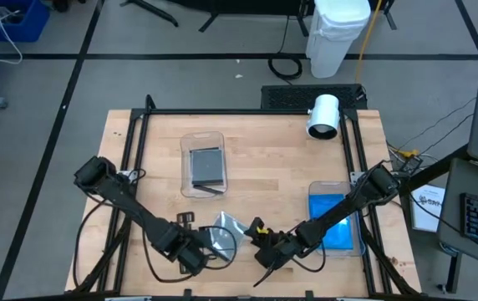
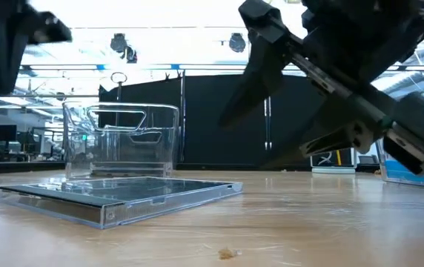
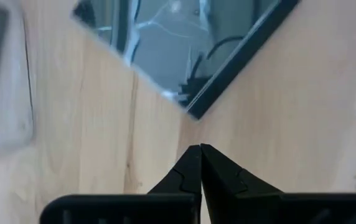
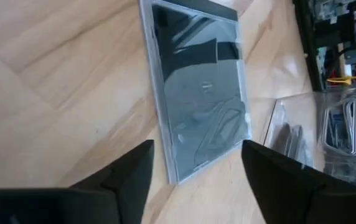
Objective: Pick & place jewel cases by type
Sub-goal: Put the black disc case into the left transparent bin
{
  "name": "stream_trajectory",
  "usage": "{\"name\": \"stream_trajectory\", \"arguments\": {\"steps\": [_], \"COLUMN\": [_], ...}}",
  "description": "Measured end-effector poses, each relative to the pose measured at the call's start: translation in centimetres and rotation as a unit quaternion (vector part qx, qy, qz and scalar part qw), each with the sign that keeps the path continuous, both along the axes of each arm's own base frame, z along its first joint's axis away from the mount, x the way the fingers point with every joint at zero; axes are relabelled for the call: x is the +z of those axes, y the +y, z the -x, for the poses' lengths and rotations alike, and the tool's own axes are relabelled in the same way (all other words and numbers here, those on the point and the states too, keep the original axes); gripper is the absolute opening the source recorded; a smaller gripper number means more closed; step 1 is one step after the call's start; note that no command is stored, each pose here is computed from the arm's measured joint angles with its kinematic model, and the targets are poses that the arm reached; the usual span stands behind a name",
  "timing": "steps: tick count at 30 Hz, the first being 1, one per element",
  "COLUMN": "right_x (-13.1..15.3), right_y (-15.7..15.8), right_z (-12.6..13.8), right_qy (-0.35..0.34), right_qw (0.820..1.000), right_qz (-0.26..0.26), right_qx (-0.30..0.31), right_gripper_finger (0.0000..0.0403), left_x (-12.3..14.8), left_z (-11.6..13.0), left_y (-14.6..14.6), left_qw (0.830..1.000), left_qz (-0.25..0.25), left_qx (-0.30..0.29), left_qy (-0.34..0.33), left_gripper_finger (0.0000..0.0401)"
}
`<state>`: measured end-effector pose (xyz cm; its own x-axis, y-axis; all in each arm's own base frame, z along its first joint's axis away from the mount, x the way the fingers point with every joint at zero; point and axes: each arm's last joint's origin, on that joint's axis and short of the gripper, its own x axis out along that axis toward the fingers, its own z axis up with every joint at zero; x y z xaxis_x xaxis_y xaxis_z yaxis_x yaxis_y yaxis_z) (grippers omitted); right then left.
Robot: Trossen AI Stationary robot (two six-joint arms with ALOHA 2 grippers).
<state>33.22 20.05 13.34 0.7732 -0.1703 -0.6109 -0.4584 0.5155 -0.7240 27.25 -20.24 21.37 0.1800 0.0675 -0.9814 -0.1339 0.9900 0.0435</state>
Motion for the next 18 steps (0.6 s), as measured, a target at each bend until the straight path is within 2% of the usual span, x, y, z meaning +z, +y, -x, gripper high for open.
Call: {"name": "stream_trajectory", "arguments": {"steps": [4, 9, 13, 18], "right_x": [-1.0, -2.7, -3.5, -3.3], "right_y": [0.3, 0.4, -0.1, -0.6], "right_z": [-0.4, -1.1, -1.5, -2.0], "right_qy": [-0.006, -0.007, 0.0, -0.013], "right_qw": [1.0, 0.999, 0.999, 0.999], "right_qz": [0.004, 0.032, 0.036, 0.031], "right_qx": [0.01, 0.027, 0.022, 0.014], "right_gripper_finger": [0.0259, 0.026, 0.025, 0.0243], "left_x": [-2.4, -5.2, -7.2, -8.3], "left_z": [1.2, 1.9, 1.7, 0.4], "left_y": [0.7, 1.8, 2.7, 3.6], "left_qw": [0.999, 0.997, 0.997, 0.996], "left_qz": [-0.014, -0.012, 0.007, 0.045], "left_qx": [0.037, 0.064, 0.069, 0.057], "left_qy": [0.034, 0.042, 0.018, -0.049], "left_gripper_finger": [0.0028, 0.003, 0.0021, 0.0008]}}
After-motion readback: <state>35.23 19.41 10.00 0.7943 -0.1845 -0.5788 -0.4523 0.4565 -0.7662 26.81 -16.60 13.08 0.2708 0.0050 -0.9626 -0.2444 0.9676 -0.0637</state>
